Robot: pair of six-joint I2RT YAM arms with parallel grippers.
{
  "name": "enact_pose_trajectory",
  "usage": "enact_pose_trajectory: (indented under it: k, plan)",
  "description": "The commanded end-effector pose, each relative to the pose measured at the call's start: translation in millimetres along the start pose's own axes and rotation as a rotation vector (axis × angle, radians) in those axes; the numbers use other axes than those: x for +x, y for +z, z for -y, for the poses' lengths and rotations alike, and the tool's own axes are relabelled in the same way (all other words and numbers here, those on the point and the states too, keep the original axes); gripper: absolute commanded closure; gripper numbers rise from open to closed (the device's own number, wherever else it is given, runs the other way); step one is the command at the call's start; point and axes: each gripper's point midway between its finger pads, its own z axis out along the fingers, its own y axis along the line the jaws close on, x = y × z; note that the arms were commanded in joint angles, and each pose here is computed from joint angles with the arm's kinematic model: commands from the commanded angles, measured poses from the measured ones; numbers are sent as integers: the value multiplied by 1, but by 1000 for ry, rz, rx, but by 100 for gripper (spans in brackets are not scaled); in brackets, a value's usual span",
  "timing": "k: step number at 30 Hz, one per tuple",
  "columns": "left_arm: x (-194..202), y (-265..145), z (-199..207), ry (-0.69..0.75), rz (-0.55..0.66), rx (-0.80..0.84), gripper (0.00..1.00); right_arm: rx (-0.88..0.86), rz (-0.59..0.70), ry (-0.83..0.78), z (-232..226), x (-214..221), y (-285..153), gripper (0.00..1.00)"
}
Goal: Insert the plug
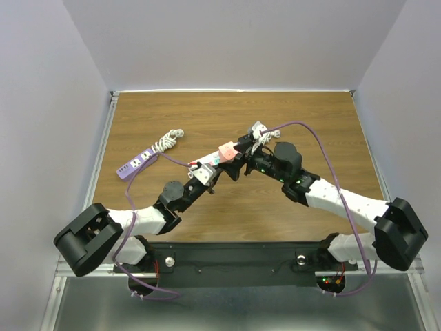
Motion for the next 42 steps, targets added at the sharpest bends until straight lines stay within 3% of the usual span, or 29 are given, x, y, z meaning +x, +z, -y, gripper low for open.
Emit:
enact_pose_trajectory:
  k: [1,8,14,17,20,21,23,24,27,28,29,33,35,42]
  plan:
    - [-24,-1,-6,26,83,-26,100,16,65,-32,4,-29,6,5]
    - [-29,-6,-9,20,103,-39,100,39,52,-24,9,-23,8,12]
    - [-33,-8,-9,19,118,-41,100,56,46,-22,12,-19,7,12]
    - [-33,-9,-9,17,116,-41,100,33,44,-18,9,-19,10,19]
    - [-33,-8,-9,18,118,-40,100,-18,32,-12,3,-17,17,38]
    - [-33,-8,-9,18,118,-41,100,-24,21,-10,3,-13,20,49]
    - [-33,-8,-10,22,116,-43,100,-42,16,-6,1,-12,23,62]
    - [-32,-9,-9,23,115,-41,100,-51,13,-5,0,-11,23,76]
    - [-29,-7,-16,27,103,-78,100,-51,13,-5,0,-10,24,97]
    - [-28,-7,-17,25,101,-86,98,-48,12,-7,1,-9,24,99]
    - [-27,-6,-20,20,95,-103,81,-43,22,-16,2,-13,22,99]
    - [-24,-9,-32,-7,90,-180,34,-1,60,-44,8,-24,13,99]
    - [-22,-10,-36,-22,85,-203,24,37,99,-72,13,-37,6,99]
    - [-10,-8,-52,-82,11,-303,17,150,153,-140,30,-53,-13,99]
